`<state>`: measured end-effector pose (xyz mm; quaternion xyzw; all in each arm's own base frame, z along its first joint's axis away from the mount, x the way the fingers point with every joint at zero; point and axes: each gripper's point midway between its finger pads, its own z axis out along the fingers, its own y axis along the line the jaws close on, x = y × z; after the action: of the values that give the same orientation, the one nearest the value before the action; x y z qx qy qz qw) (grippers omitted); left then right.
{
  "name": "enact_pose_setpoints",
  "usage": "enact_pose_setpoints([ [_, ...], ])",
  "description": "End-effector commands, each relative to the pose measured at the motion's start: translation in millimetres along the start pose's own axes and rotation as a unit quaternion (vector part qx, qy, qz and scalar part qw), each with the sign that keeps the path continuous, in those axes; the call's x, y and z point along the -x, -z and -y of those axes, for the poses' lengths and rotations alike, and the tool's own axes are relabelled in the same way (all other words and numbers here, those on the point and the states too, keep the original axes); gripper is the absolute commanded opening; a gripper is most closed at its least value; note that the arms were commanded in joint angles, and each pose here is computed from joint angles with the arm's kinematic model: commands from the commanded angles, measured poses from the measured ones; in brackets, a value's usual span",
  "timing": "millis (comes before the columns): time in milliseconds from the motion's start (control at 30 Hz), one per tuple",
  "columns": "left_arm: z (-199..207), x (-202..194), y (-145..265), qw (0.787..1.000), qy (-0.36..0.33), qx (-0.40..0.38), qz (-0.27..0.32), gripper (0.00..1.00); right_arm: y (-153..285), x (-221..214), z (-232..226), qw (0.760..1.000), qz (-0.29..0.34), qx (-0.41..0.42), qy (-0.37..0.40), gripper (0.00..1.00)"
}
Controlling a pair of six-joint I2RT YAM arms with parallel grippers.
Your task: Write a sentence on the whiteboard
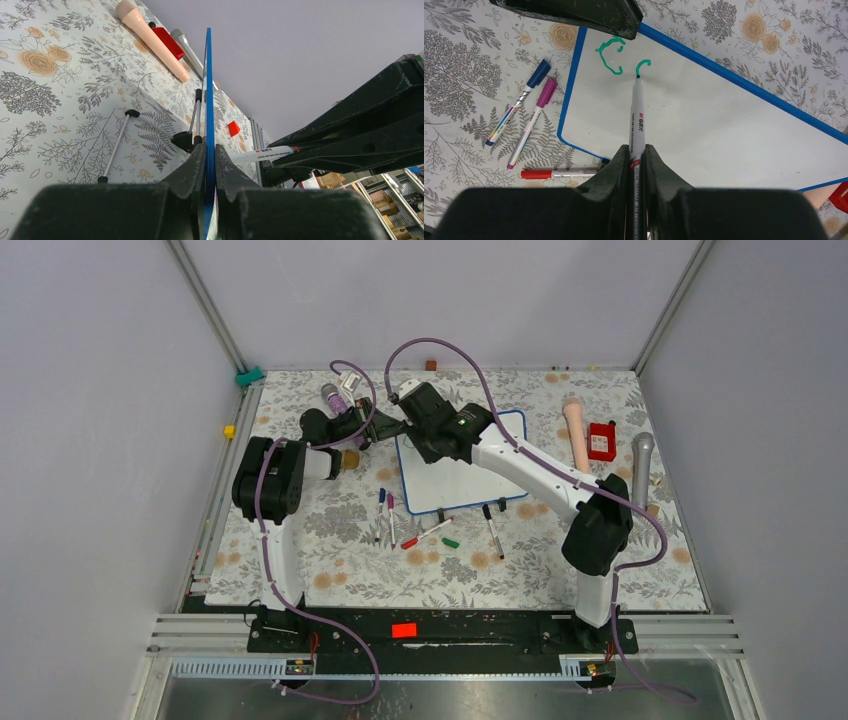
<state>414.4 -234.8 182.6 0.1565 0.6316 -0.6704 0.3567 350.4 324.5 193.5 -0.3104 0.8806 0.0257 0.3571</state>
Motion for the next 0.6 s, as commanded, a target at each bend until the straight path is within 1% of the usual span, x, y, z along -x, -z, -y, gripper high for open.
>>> enact_pose_setpoints([
  [0, 22, -20, -4, 0.998, -0.031, -0.036, -0.052, 0.00, -1, -4, 9, 1.000, -0.010, -0.014, -0.001, 0.00],
  [233, 21, -21, -3, 0.998, -0.029, -0.036, -0.052, 0.00, -2, 5, 27, 0.998, -0.006, -0.052, -0.021, 0.00],
  [567, 22, -20, -4, 0.997, -0.031, -0.037, -0.053, 0.00, -4, 19, 28, 0.998, 0.006, -0.047, -0.031, 0.00],
])
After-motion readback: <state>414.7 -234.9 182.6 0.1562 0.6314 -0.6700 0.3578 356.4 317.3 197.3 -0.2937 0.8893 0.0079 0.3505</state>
